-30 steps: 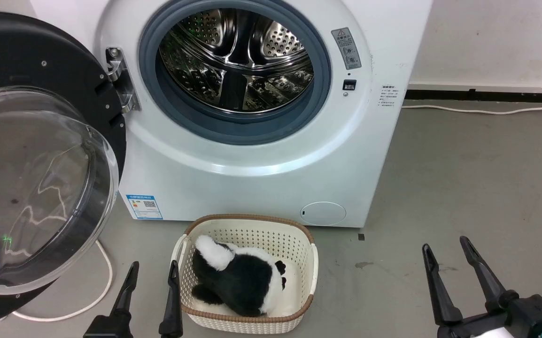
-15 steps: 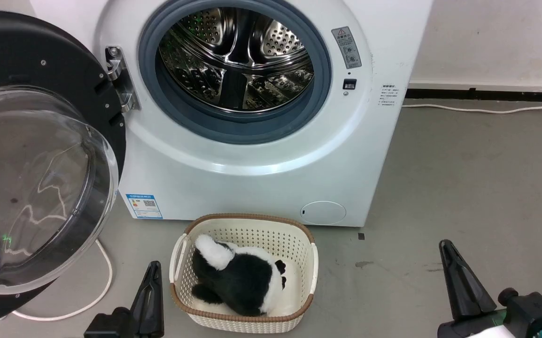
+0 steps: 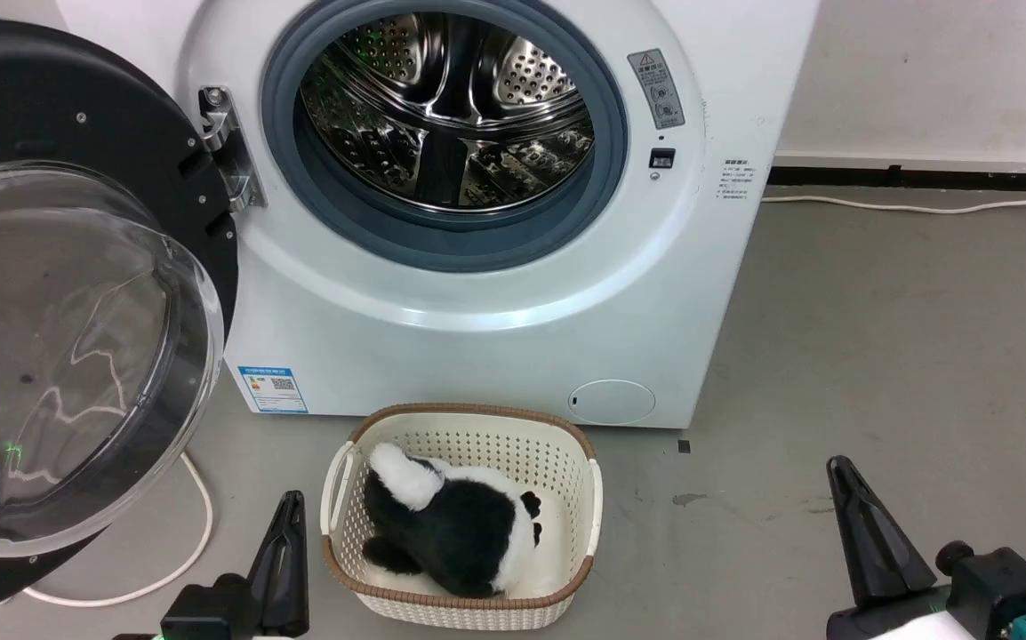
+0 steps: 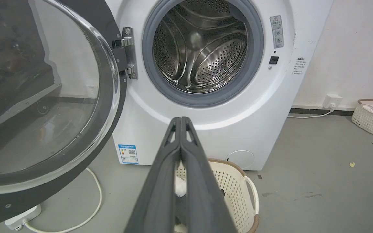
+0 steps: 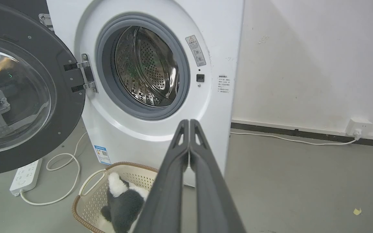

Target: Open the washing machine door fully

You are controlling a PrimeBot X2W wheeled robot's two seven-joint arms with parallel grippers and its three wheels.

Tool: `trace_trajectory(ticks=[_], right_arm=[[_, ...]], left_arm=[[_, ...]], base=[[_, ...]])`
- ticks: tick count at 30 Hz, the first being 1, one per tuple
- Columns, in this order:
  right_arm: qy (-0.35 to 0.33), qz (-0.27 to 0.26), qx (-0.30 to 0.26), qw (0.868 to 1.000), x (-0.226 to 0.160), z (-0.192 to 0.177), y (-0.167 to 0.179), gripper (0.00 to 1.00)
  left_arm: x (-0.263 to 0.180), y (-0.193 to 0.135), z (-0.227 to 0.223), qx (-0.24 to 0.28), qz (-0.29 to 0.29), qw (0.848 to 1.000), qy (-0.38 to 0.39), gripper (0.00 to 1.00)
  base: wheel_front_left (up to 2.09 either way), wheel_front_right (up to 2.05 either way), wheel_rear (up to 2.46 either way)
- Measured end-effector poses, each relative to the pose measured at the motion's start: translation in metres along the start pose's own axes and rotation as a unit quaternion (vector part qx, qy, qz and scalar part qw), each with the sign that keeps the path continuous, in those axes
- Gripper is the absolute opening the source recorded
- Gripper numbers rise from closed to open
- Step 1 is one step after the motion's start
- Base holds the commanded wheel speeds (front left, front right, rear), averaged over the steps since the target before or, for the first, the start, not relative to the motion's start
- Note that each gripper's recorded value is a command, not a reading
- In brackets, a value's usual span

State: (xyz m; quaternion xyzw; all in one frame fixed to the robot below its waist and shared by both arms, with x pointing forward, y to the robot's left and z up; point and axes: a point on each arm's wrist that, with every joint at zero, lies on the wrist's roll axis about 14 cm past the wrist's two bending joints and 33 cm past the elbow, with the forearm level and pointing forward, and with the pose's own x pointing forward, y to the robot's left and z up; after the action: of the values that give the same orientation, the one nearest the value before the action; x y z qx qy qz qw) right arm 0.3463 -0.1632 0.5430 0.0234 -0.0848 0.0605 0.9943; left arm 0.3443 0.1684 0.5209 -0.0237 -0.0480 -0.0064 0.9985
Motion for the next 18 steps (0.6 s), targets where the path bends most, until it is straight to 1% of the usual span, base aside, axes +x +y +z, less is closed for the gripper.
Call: trace_trajectory(ticks=[18], right_arm=[[0.017, 0.002, -0.006, 1.000, 0.0027, -0.0046, 0.0001, 0.00]], left_arm=[[0.0047, 0.0022, 0.0004, 0.007, 0.002, 1.000, 0.008, 0.00]], base=[[0.00, 0.00, 0.00]])
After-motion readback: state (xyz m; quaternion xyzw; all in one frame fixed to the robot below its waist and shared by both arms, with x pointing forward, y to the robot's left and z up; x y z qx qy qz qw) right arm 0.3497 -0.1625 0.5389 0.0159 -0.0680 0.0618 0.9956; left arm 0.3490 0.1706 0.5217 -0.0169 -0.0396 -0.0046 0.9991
